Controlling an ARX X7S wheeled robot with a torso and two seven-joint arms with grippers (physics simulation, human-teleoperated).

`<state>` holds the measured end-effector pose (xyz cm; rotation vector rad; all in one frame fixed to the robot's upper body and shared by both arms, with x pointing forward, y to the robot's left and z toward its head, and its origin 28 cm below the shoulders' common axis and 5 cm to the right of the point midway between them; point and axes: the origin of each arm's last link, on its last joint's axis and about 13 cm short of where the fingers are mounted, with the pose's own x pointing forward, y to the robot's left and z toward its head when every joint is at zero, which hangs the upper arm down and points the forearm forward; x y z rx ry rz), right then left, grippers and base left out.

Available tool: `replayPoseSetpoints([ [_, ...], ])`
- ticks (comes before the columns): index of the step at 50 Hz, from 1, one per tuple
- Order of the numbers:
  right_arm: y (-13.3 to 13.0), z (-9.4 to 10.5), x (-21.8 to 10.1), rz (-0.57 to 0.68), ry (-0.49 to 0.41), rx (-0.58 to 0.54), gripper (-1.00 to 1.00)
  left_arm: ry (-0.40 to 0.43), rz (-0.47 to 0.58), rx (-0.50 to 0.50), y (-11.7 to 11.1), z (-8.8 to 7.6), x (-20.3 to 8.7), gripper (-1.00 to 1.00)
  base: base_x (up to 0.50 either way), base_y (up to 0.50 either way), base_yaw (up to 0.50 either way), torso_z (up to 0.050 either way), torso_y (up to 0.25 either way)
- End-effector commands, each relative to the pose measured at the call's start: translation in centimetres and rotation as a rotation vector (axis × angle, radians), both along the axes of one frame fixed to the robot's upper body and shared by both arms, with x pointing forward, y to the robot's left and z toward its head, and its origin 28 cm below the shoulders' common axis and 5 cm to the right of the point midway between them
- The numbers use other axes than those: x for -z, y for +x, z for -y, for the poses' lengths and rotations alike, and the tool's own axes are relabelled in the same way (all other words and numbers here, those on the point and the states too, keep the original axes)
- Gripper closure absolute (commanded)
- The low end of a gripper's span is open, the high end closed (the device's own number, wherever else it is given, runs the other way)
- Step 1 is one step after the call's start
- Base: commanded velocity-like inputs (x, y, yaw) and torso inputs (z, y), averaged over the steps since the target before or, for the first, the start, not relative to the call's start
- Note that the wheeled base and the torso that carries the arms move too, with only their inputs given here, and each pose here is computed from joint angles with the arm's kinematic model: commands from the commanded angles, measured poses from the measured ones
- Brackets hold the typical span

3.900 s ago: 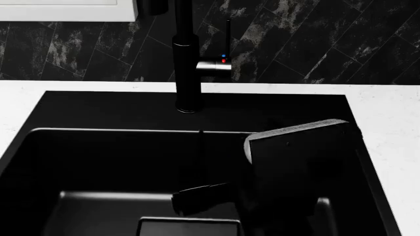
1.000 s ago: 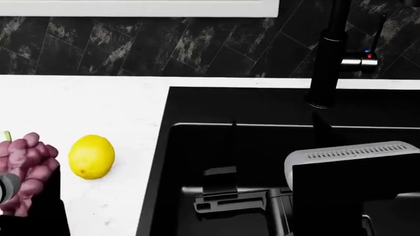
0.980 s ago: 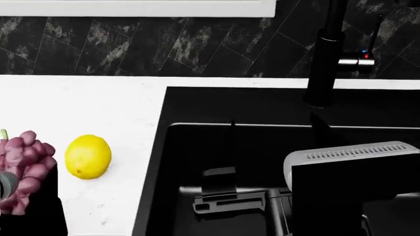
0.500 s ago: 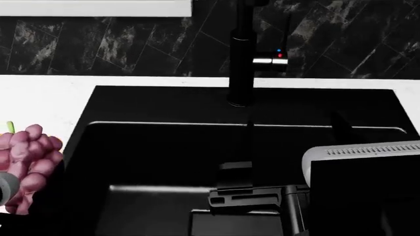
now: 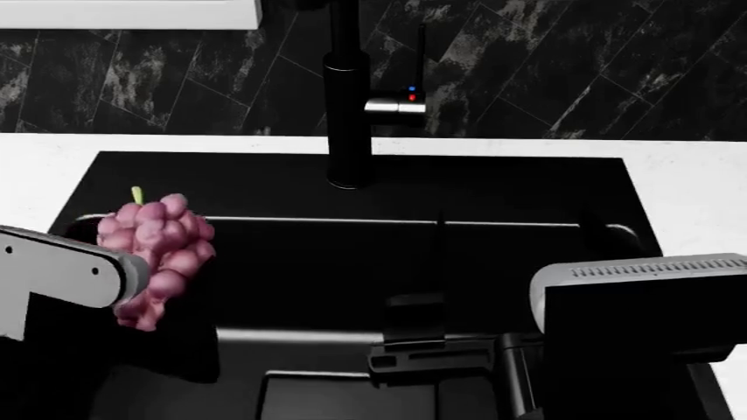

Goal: There is a mixed pile of frozen fruits and vegetables on the counter. Locate all the frozen vegetables and place the items in a bowl on the counter. Take all the frozen fruits and defrost them in a running sink.

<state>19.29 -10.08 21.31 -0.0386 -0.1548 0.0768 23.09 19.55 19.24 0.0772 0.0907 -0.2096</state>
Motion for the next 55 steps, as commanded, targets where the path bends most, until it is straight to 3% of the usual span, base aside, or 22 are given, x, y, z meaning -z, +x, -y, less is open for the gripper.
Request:
replayPoseSetpoints([
  [1, 0.1, -0.1, 0.2, -0.017, 0.003, -0.006, -1.0, 0.002, -0.047, 0.132, 4.7, 2.1, -0.6, 1.0, 0.0, 0.0, 0.0, 0.0, 0.0],
  [6, 0.1, 0.0, 0.1, -0.014, -0.005, 0.0, -1.0, 0.002, -0.103, 0.161, 6.9, 2.7, 0.4, 1.0, 0.0, 0.0, 0.0, 0.0, 0.002],
  [16, 0.0, 0.2, -0.1, -0.017, 0.037, -0.004, -1.0, 0.05, -0.256, 0.183, 9.2, 3.9, 6.1, 1.0, 0.0, 0.0, 0.0, 0.0, 0.0],
  [27, 0.2, 0.4, 0.0, -0.02, 0.042, 0.002, -1.0, 0.038, -0.364, 0.173, 8.4, 3.8, 10.4, 1.0, 0.0, 0.0, 0.0, 0.0, 0.001],
  [35, 0.4, 0.4, 0.2, -0.025, 0.039, 0.002, -1.0, 0.058, -0.387, 0.164, 8.1, 3.4, 11.5, 1.0, 0.0, 0.0, 0.0, 0.0, 0.001],
  [36, 0.3, 0.4, 0.2, -0.026, 0.038, 0.002, -1.0, 0.059, -0.381, 0.163, 8.0, 3.5, 11.3, -1.0, 0.0, 0.0, 0.0, 0.0, 0.0],
  [46, 0.5, 0.4, 0.8, -0.046, 0.042, 0.0, -1.0, 0.048, -0.279, 0.137, 8.0, 3.2, 8.7, -1.0, 0.0, 0.0, 0.0, 0.0, 0.0],
  [50, 0.6, 0.4, 0.9, -0.058, 0.043, 0.001, -1.0, 0.024, -0.171, 0.11, 7.6, 2.9, 5.4, -1.0, 0.0, 0.0, 0.0, 0.0, 0.0],
  [55, 0.6, 0.3, 1.0, -0.068, 0.038, -0.006, -1.0, 0.016, -0.046, 0.115, 5.4, 2.5, 1.1, -1.0, 0.0, 0.0, 0.0, 0.0, 0.0],
])
